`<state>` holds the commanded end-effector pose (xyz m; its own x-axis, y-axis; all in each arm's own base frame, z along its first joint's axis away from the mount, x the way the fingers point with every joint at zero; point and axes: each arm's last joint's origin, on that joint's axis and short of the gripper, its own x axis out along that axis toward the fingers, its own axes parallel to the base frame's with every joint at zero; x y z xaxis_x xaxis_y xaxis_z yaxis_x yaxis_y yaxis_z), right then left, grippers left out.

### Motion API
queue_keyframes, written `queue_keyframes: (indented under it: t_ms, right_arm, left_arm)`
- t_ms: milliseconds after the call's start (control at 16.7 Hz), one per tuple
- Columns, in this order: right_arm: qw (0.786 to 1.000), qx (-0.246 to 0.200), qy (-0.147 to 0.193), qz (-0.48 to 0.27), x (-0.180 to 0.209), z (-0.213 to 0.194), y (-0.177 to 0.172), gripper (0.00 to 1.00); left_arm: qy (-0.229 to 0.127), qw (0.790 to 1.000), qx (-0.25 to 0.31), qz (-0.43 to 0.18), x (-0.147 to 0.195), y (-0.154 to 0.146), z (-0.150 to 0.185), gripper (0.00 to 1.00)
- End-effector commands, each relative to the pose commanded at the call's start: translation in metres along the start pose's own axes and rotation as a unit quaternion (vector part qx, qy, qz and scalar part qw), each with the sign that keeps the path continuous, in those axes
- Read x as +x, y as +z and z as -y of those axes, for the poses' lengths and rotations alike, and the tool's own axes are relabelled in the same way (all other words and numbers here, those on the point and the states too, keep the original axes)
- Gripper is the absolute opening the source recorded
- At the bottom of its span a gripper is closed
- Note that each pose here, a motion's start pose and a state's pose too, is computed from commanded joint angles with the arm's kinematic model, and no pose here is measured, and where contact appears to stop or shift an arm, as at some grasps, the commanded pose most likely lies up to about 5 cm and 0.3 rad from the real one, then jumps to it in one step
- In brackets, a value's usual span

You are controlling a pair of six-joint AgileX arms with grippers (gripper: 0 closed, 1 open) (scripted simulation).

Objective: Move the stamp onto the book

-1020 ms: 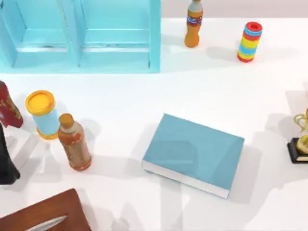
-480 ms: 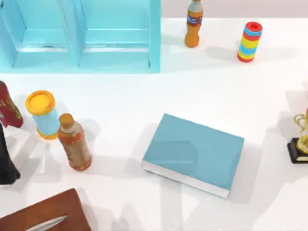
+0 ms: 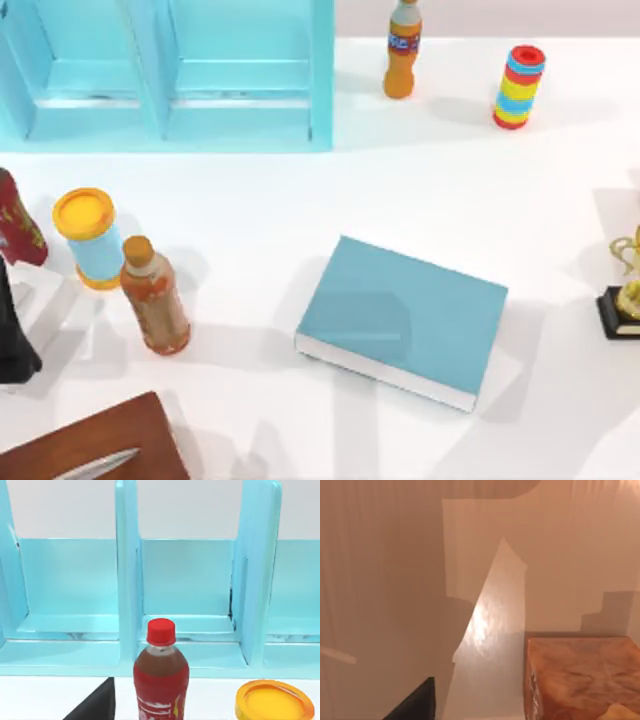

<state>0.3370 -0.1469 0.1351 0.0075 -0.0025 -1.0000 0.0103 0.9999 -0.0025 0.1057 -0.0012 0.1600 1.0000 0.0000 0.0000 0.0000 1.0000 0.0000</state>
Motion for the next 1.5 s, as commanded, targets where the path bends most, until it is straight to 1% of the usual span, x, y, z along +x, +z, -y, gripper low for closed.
queue_keyframes:
  t_ms: [300, 1080, 1140, 1500]
  right_arm:
    - [1.000, 0.000, 0.001, -0.002, 0.0030, 0.0000, -0.0007, 1.00]
    - [1.000, 0.000, 0.001, -0.002, 0.0030, 0.0000, -0.0007, 0.02]
    - [1.000, 0.000, 0.001, -0.002, 0.0030, 0.0000, -0.0007, 0.00]
    - [1.000, 0.000, 0.001, -0.002, 0.0030, 0.0000, -0.0007, 0.00]
  left_arm:
    - [0.000, 1.000, 0.000, 0.000, 0.0000, 0.0000, 0.0000, 1.00]
    - [0.000, 1.000, 0.000, 0.000, 0.0000, 0.0000, 0.0000, 1.00]
    - [0.000, 1.000, 0.000, 0.000, 0.0000, 0.0000, 0.0000, 1.00]
    - [0.000, 1.000, 0.000, 0.000, 0.0000, 0.0000, 0.0000, 1.00]
